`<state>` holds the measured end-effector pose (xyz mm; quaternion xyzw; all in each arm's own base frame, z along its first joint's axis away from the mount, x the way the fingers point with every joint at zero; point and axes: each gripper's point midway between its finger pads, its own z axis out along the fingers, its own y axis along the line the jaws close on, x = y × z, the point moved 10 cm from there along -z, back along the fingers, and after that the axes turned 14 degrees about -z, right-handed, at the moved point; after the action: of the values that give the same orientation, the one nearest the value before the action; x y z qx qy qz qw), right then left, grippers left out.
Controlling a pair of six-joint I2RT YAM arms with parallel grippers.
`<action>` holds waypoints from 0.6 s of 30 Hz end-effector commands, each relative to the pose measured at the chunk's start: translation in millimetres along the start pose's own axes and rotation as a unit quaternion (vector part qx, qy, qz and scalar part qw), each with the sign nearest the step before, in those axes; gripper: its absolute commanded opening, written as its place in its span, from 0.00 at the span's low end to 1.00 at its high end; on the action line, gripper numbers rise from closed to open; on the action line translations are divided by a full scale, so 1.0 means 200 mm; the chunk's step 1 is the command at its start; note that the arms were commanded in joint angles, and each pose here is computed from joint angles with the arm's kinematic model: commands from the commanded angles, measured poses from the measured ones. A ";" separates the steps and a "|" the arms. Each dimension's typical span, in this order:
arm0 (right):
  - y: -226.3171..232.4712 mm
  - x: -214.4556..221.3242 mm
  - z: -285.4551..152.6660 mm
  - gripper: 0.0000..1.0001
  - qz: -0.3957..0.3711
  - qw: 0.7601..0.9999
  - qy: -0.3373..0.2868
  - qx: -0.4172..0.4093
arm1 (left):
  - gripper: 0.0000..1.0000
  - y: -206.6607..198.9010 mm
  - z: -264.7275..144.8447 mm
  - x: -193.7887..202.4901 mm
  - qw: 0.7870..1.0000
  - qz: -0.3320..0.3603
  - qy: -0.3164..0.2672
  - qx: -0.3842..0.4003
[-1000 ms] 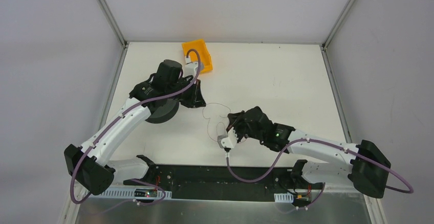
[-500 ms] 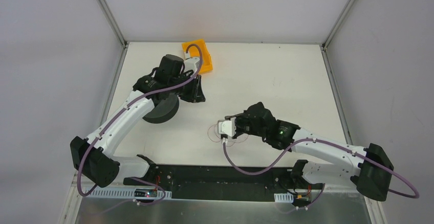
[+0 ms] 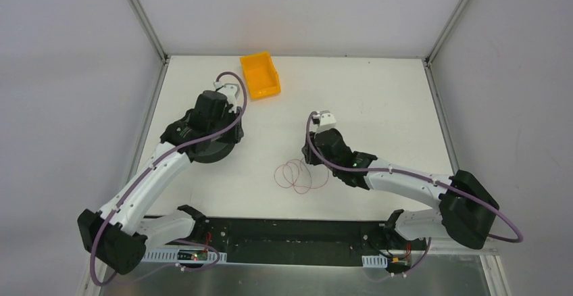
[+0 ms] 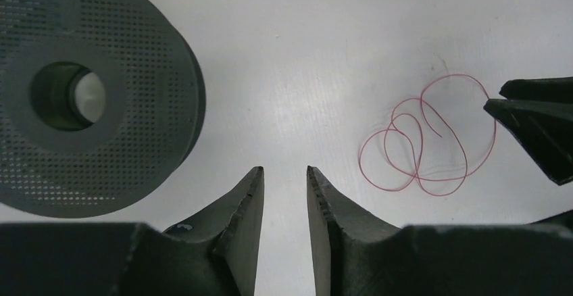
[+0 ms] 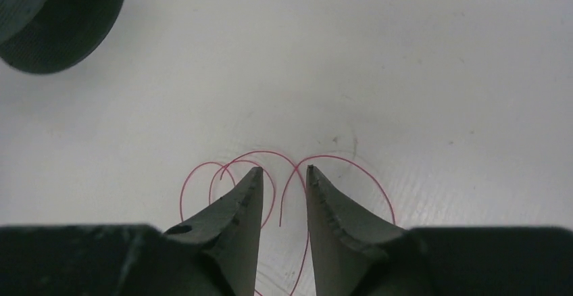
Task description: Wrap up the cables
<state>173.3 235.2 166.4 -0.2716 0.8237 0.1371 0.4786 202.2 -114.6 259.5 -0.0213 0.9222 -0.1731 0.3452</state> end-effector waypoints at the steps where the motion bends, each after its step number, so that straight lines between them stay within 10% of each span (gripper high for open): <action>1: -0.04 -0.02 -0.02 0.34 0.200 0.977 0.026 0.073 | 0.30 0.07 -0.10 -0.02 0.995 -0.007 -0.092 -0.041; 18: 0.03 0.21 0.03 0.40 0.248 0.955 0.162 0.028 | 0.35 0.08 -0.14 0.00 0.993 -0.012 -0.114 -0.024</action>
<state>160.4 226.5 135.4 -0.0715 0.9269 0.1735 0.3250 184.8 -93.7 270.5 -0.0523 0.8892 -0.1488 0.4294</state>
